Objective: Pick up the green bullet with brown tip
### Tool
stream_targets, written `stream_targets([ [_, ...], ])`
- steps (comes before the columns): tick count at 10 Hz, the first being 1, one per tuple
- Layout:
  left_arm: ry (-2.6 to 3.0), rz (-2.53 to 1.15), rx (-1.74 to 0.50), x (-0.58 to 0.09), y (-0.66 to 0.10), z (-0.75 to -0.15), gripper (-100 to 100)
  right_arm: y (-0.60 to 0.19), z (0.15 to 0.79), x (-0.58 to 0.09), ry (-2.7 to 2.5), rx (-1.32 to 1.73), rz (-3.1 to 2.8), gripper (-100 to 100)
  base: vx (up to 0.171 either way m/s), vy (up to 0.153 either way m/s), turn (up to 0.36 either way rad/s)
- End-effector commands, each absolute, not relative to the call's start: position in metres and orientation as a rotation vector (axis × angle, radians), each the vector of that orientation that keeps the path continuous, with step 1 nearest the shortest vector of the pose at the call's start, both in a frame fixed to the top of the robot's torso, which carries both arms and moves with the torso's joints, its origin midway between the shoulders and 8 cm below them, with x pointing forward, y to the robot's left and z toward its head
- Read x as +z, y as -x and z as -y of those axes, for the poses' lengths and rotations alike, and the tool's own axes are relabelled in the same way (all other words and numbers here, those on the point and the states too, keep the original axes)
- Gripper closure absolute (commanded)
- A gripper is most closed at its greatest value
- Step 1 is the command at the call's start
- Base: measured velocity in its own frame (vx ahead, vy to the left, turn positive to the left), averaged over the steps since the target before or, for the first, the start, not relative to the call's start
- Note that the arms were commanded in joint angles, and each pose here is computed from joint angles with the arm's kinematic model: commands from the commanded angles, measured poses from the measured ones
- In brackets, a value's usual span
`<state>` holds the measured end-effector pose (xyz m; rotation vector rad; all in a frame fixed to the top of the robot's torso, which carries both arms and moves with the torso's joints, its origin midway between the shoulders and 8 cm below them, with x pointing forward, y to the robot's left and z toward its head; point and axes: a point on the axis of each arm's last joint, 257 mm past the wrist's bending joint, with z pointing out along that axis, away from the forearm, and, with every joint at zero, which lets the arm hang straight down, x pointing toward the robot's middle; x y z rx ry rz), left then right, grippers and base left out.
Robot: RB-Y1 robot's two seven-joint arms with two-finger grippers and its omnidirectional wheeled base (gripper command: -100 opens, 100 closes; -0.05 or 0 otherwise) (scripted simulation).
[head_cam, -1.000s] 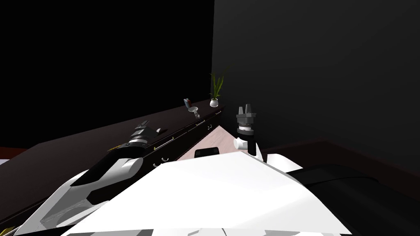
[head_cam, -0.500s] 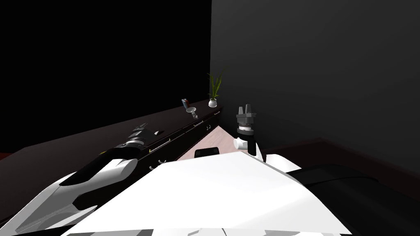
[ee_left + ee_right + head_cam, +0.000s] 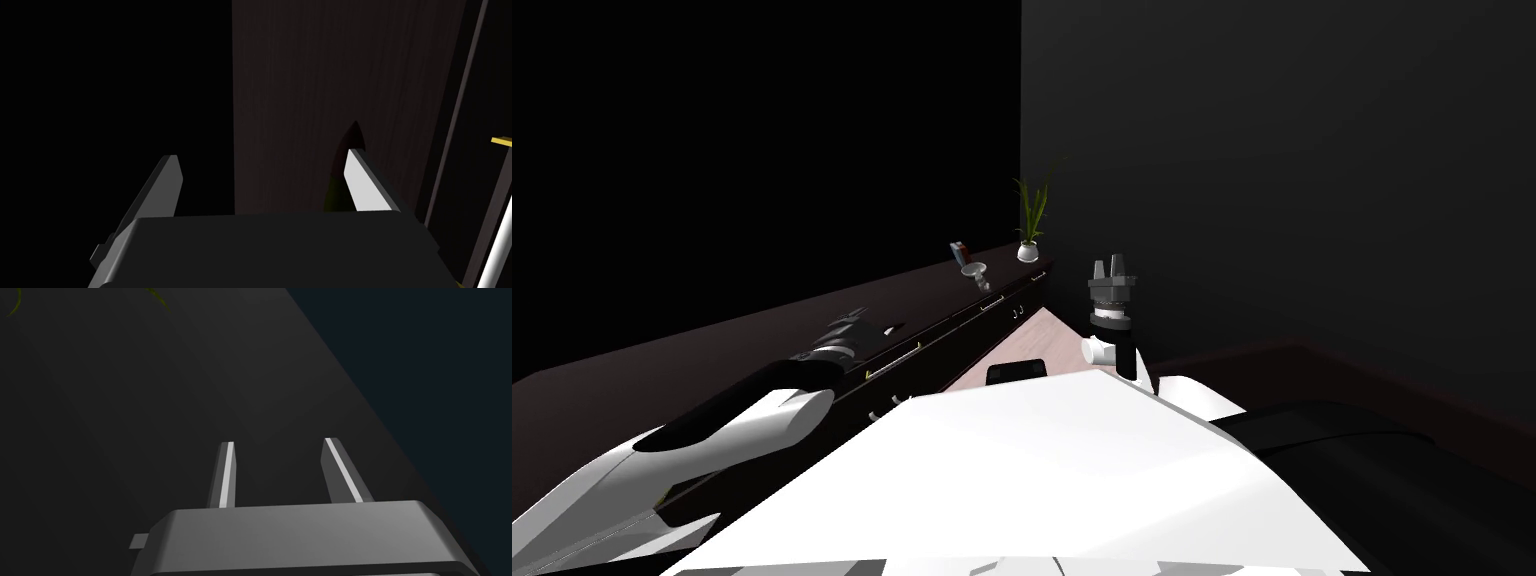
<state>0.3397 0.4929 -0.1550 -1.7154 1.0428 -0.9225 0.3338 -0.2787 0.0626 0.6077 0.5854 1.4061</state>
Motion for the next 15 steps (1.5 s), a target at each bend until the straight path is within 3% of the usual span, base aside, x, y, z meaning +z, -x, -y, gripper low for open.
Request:
stream_targets([
  [1,1.771,-1.040,-0.888,-0.162,-0.334,-0.503,-100,-0.334,0.279,0.063,-0.608,1.406,-0.585,0,0.035,-0.031,-0.040],
  [15,2.157,-1.008,-0.565,-0.224,-0.269,-0.556,-100,-0.334,0.279,0.063,-0.608,1.406,-0.585,0,0.025,0.014,-0.043],
])
